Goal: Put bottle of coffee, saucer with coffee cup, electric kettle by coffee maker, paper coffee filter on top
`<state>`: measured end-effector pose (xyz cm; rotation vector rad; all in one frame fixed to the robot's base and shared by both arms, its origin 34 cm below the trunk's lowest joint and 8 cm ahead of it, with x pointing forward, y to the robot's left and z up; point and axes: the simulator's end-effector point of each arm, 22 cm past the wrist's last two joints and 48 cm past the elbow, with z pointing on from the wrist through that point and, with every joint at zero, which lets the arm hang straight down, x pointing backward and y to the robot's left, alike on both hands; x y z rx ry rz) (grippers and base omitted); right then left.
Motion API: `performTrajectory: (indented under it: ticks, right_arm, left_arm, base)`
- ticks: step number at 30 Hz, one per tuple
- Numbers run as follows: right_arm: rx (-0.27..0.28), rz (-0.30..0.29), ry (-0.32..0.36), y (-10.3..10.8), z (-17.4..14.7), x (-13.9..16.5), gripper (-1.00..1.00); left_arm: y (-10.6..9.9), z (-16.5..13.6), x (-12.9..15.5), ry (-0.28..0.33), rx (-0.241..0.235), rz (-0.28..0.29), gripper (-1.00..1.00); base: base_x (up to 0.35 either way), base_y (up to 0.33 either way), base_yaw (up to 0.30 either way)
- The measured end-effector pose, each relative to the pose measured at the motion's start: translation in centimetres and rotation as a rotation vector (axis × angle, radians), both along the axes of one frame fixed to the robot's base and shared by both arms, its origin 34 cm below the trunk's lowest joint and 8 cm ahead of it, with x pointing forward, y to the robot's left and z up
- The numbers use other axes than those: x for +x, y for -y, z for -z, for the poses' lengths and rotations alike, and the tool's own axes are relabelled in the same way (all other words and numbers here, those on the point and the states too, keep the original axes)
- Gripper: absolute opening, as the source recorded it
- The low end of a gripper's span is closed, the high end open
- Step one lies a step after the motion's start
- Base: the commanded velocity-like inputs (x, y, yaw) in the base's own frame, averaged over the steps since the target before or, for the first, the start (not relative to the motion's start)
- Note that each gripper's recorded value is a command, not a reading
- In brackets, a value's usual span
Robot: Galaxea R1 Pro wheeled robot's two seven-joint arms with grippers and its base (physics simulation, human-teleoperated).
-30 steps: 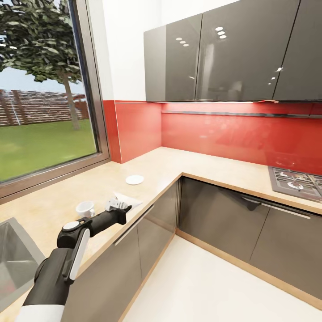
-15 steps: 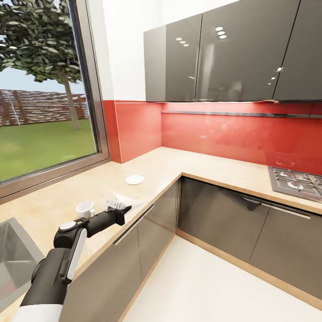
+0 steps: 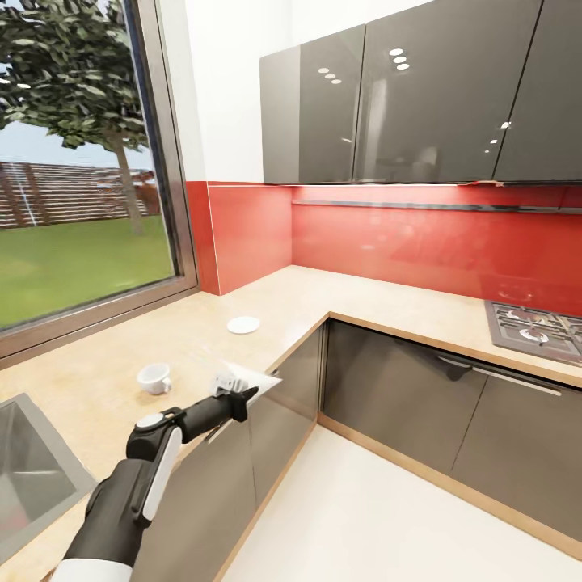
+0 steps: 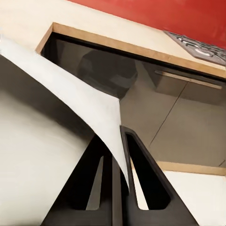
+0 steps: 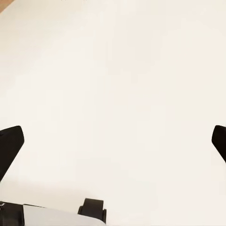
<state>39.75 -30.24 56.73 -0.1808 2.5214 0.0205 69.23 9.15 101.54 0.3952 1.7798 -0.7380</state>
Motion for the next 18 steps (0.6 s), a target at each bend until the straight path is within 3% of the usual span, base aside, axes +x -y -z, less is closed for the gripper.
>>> performTrajectory:
  ticks: [4, 11, 12, 13, 18]
  right_arm:
    - [-0.009, 0.013, 0.014, 0.4, -0.2, -0.1, 1.00]
    - [-0.004, -0.001, 0.041, 0.2, -0.4, -0.8, 1.00]
    - [-0.023, -0.055, 0.052, -0.1, -0.5, -0.7, 1.00]
    - [-0.024, -0.057, 0.052, -0.1, -0.5, -0.7, 1.00]
    - [-0.024, -0.059, 0.052, -0.1, -0.5, -0.8, 1.00]
  left_arm:
    - [-0.2, 0.7, -0.1, -0.008, 0.019, -0.006, -1.00]
    - [-1.5, 1.8, -1.5, -0.054, 0.011, -0.005, -1.00]
    - [-5.9, -2.4, -1.6, 0.056, 0.022, -0.082, -1.00]
    - [-6.8, -2.9, -1.5, 0.066, 0.018, -0.100, -1.00]
    - [-6.9, -3.0, -1.6, 0.068, 0.016, -0.103, -1.00]
  base:
    - [0.000, 0.000, 0.000]
    - [0.000, 0.000, 0.000]
    - [0.000, 0.000, 0.000]
    - [0.000, 0.000, 0.000]
    - [0.000, 0.000, 0.000]
